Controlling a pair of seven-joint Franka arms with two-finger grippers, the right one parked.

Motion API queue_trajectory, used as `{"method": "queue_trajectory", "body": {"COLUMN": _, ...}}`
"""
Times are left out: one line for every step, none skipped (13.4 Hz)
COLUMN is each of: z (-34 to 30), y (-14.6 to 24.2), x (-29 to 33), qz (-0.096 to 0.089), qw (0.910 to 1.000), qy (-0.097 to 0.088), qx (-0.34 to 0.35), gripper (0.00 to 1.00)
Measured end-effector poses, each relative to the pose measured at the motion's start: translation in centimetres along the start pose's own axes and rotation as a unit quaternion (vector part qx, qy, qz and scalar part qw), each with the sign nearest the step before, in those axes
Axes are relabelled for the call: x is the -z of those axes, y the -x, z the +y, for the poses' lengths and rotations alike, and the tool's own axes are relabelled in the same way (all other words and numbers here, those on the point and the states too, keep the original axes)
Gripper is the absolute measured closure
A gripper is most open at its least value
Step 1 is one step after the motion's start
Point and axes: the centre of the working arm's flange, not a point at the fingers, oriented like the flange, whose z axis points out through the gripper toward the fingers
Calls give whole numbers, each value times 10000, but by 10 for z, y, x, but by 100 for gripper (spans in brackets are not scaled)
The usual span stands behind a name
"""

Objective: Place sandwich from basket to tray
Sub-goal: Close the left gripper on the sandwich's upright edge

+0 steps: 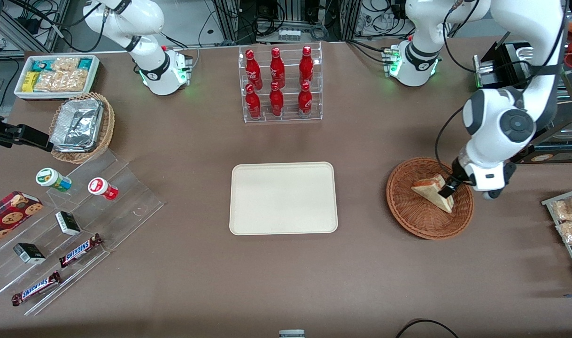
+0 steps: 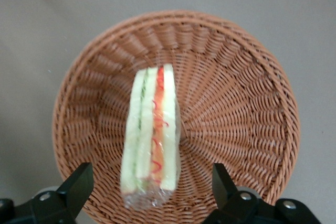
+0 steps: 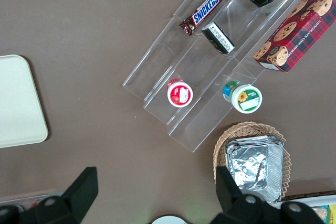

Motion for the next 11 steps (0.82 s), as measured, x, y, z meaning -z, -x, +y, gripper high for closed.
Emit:
{"method": "queue_trajectory", "body": {"z": 0, "y": 3, "x": -5, "qz": -25, "qw": 10000, "qy": -32, "qx": 3, "gripper": 0}}
{"method": "queue_trajectory", "body": {"z": -1, "y": 4, "x": -10, "qz": -52, "qw": 10000, "qy": -70, "qx": 4, "gripper": 0}}
{"method": "queue_trajectory", "body": {"z": -3, "y": 5, "x": -15, "qz": -84, "qw": 9999, "qy": -118, "qx": 8, "gripper": 0}}
{"method": "queue_trajectory", "body": {"z": -5, "y": 6, "x": -22, "qz": -116, "qw": 9998, "qy": -164, "qx": 11, "gripper": 0}}
{"method": "queue_trajectory", "body": {"z": -6, "y": 6, "x": -28, "qz": -126, "qw": 9998, "qy": -175, "qx": 15, "gripper": 0}}
{"method": "queue_trajectory", "body": {"z": -7, "y": 6, "x": -34, "qz": -121, "qw": 9998, "qy": -162, "qx": 19, "gripper": 0}}
{"method": "queue_trajectory", "body": {"z": -8, "y": 6, "x": -39, "qz": -120, "qw": 9998, "qy": -158, "qx": 24, "gripper": 0}}
{"method": "queue_trajectory", "body": {"z": -8, "y": 6, "x": -44, "qz": -125, "qw": 9998, "qy": -162, "qx": 26, "gripper": 0}}
{"method": "queue_trajectory", "body": {"z": -8, "y": 6, "x": -47, "qz": -118, "qw": 9998, "qy": -148, "qx": 26, "gripper": 0}}
{"method": "queue_trajectory", "body": {"z": -7, "y": 6, "x": -49, "qz": -114, "qw": 9998, "qy": -141, "qx": 28, "gripper": 0}}
{"method": "queue_trajectory", "body": {"z": -8, "y": 6, "x": -51, "qz": -121, "qw": 9998, "qy": -150, "qx": 33, "gripper": 5}}
